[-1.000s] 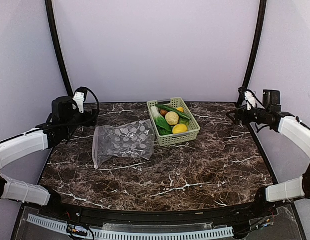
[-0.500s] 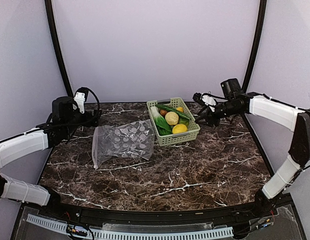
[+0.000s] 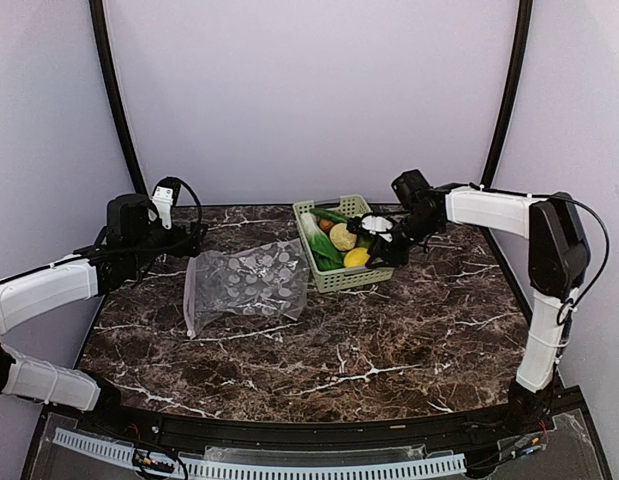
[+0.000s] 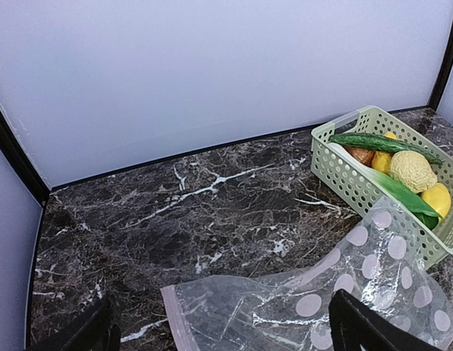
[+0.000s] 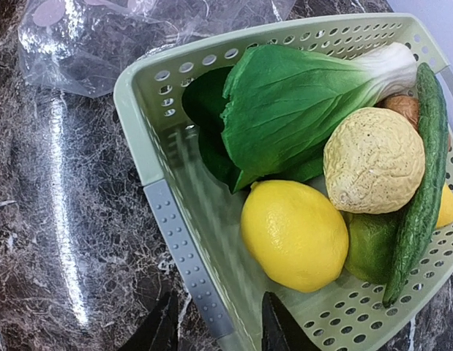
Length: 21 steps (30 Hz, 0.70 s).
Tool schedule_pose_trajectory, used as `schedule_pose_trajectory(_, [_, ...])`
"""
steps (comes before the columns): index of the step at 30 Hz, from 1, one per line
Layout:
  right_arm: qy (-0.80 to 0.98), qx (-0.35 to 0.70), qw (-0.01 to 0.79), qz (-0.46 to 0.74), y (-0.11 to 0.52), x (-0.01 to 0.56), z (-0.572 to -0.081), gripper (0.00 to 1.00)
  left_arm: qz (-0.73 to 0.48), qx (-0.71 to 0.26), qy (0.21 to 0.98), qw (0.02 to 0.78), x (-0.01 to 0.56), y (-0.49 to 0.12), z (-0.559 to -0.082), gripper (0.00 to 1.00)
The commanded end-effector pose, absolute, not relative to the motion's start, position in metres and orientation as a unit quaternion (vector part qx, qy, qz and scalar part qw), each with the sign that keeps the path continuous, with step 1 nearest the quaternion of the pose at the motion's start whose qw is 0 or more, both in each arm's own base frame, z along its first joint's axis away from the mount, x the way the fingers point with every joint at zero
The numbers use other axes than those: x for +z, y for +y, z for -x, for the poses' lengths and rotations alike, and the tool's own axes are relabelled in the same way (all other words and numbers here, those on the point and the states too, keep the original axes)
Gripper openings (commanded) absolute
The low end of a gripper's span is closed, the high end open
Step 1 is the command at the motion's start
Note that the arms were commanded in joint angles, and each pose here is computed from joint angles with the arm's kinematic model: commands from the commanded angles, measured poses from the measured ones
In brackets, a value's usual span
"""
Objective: Place the food in the zip-top bag and seal the zipper
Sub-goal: Move the bin to the center of the board.
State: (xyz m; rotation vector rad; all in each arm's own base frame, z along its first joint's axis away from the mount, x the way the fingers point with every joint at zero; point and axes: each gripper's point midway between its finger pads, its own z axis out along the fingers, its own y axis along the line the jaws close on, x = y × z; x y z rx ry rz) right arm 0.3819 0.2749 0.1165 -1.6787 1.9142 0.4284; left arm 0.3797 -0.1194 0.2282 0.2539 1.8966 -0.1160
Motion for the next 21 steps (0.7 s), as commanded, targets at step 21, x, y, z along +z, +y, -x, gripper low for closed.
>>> schedule_pose_trajectory(21, [0.699,0.136,0.198,0.674,0.264,0.087,-0.341,0.20,-0.128,-0.089,0.798,0.583,0.244,-0.133,-0.375,0.96])
